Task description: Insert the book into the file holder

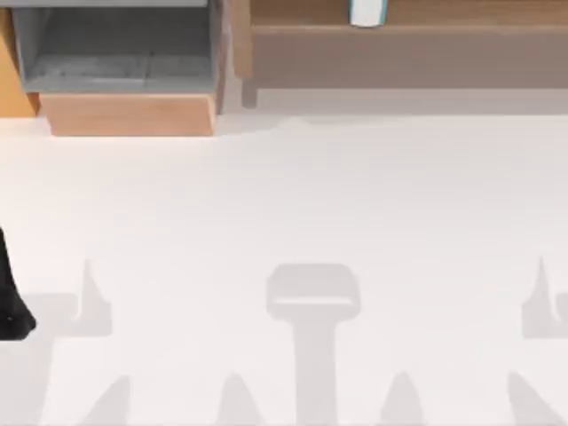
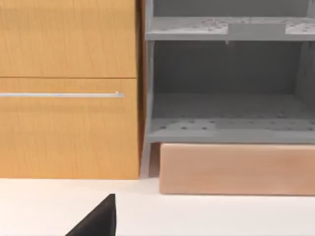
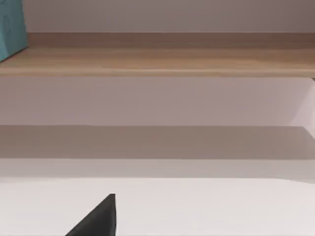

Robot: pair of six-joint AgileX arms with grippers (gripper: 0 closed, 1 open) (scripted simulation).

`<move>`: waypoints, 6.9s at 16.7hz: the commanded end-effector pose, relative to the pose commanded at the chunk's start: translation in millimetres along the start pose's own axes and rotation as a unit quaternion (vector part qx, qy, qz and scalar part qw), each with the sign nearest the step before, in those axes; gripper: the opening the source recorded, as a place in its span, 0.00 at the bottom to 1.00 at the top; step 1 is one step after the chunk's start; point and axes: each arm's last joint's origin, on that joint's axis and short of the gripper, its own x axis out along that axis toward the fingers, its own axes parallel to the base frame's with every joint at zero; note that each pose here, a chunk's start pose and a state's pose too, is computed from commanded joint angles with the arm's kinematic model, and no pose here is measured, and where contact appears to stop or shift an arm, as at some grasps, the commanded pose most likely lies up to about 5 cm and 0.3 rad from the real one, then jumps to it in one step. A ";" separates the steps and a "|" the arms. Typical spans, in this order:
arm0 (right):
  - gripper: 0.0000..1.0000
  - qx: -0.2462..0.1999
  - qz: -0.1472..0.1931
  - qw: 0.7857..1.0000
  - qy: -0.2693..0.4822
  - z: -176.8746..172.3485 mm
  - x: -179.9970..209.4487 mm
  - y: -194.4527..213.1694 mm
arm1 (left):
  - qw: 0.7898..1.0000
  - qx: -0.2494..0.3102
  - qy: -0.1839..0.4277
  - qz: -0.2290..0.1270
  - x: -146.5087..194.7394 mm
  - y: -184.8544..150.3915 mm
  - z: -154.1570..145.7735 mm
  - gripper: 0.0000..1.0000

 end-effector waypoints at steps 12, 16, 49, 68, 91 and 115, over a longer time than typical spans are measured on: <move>1.00 0.000 0.000 1.000 0.000 0.0 0.0 0.0 | 1.000 0.012 0.021 -0.009 40.3 -28.9 73.7 1.00; 1.00 0.000 0.000 1.000 0.000 0.0 0.0 0.0 | 0.999 0.024 0.035 -0.011 95.7 -70.9 110.5 1.00; 1.00 0.000 0.000 1.000 0.000 0.0 0.0 0.0 | 1.000 -0.007 -0.005 -0.009 314.3 -364.8 44.0 1.00; 1.00 0.000 0.000 1.000 0.000 0.0 0.0 0.0 | 1.000 -0.007 -0.005 -0.009 320.7 -365.1 44.1 0.02; 1.00 0.000 0.000 1.000 0.000 0.0 0.0 0.0 | 0.999 0.020 -0.005 -0.036 310.8 -358.0 66.5 0.00; 1.00 0.000 0.000 1.000 0.000 0.0 0.0 0.0 | 0.795 0.560 0.009 -0.235 165.7 -164.1 15.2 0.00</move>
